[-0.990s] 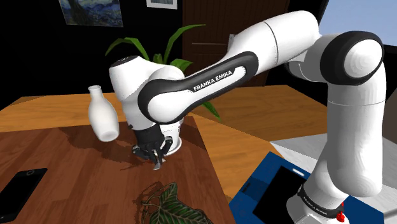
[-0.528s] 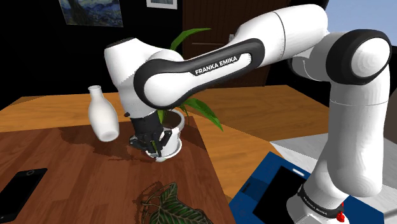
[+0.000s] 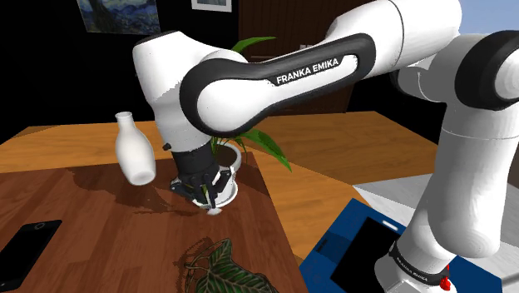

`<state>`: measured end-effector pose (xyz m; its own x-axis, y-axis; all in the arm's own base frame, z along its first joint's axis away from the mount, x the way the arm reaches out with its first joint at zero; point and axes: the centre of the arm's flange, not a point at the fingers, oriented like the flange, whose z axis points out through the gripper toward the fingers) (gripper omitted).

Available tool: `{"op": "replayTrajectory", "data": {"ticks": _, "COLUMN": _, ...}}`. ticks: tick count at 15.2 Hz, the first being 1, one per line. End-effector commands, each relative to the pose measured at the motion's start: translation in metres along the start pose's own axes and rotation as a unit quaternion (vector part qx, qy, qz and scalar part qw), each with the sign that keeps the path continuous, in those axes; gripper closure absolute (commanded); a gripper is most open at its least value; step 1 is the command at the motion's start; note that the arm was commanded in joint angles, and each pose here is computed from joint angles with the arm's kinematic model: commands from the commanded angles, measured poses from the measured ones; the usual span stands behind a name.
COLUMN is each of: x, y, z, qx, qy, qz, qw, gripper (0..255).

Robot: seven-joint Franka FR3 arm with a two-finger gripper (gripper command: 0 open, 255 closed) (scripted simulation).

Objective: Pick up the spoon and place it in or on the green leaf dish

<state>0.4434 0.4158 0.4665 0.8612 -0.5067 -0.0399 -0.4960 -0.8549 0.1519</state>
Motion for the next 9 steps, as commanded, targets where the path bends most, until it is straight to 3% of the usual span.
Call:
{"op": "replayTrajectory", "data": {"ticks": 1, "x": -0.025, "y": 0.007, "z": 0.003, "qx": 0.000, "qy": 0.000, "qz": 0.000, "qw": 1.0000, "gripper": 255}}
{"op": "replayTrajectory", "data": {"ticks": 9, "x": -0.123, "y": 0.033, "z": 0.002, "qx": 0.000, "qy": 0.000, "qz": 0.000, "qw": 1.0000, "gripper": 255}}
